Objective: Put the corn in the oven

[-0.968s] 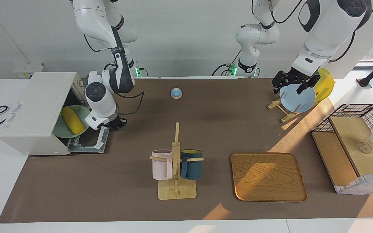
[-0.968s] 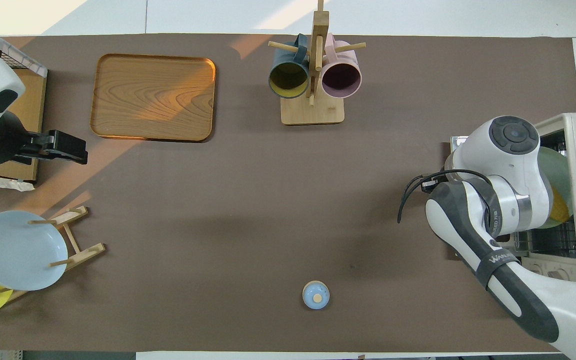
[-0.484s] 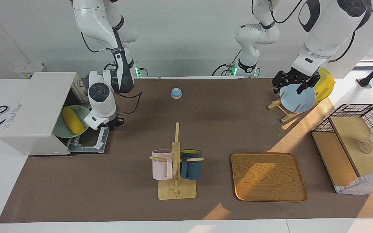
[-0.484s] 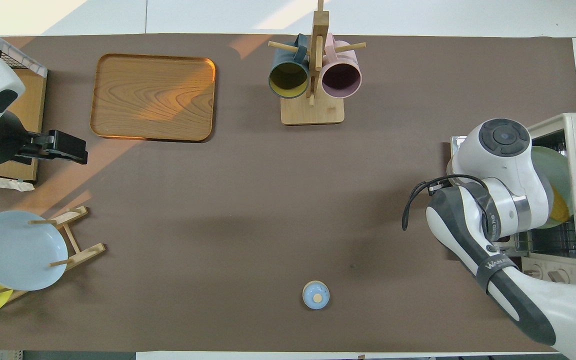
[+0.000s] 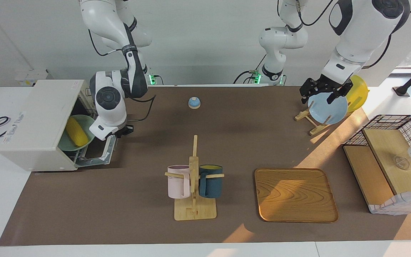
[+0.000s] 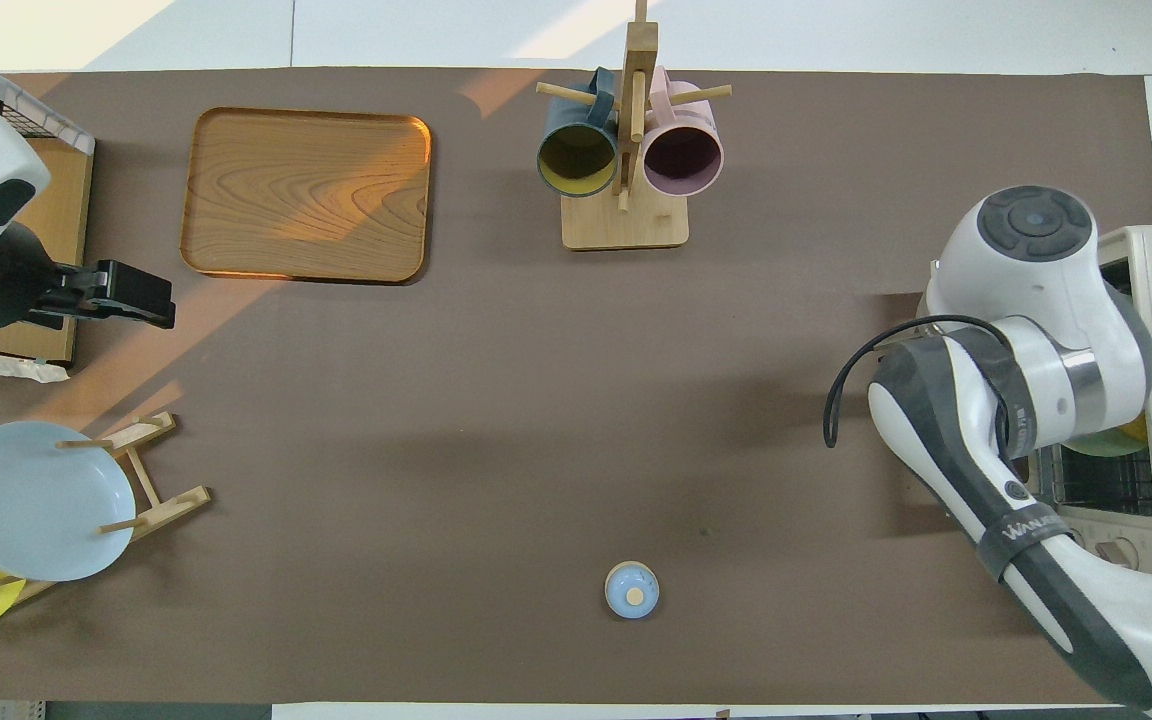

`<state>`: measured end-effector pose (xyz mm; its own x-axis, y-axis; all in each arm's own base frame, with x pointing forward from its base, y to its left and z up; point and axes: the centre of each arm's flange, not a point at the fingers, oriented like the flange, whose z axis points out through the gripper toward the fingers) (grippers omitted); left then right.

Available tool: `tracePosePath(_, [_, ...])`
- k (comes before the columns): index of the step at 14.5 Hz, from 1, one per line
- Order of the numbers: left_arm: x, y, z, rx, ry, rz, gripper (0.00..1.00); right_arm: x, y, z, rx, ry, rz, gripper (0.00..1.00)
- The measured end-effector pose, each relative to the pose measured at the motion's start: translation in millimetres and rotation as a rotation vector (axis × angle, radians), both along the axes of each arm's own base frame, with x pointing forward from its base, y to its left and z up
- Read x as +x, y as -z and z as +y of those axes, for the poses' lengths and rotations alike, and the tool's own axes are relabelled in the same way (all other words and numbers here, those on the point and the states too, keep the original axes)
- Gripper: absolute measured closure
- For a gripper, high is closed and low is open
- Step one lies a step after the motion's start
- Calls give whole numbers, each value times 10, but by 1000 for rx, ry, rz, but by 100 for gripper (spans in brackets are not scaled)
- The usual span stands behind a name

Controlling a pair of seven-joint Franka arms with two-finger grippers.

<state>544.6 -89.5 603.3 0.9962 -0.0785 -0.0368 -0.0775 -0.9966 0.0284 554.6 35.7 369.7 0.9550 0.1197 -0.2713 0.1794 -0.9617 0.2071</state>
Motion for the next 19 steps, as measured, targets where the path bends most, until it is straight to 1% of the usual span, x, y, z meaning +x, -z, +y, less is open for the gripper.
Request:
tracePosePath(2, [0,0,0,0,0,0,0,16,-366,-221,0,-24,12,99])
tracePosePath(5, [0,0,0,0,0,0,0,-45,-771,-673,12,-50,0,99])
tracePosePath(6, [0,0,0,0,0,0,0,-79,-848,-815,16,-51,0,99])
tracePosePath(8, [0,0,0,0,0,0,0,-155,-922,-993,21,-42,19,99])
tracePosePath(10, [0,0,0,0,0,0,0,-214,-981,-1049,22,-38,35,99])
tracePosePath(13, [0,0,0,0,0,0,0,-310,-1148,-1134,29,-57,41,99])
tracePosePath(15, [0,0,0,0,0,0,0,-393,-1384,-1177,32,-51,30,99])
tracePosePath(16, [0,0,0,0,0,0,0,-418,-1550,-1141,44,-45,15,99])
tracePosePath(18, [0,0,0,0,0,0,0,-428,-1880,-994,112,-35,-24,99])
tracePosePath(19, [0,0,0,0,0,0,0,-421,-2004,-930,149,-30,-43,93])
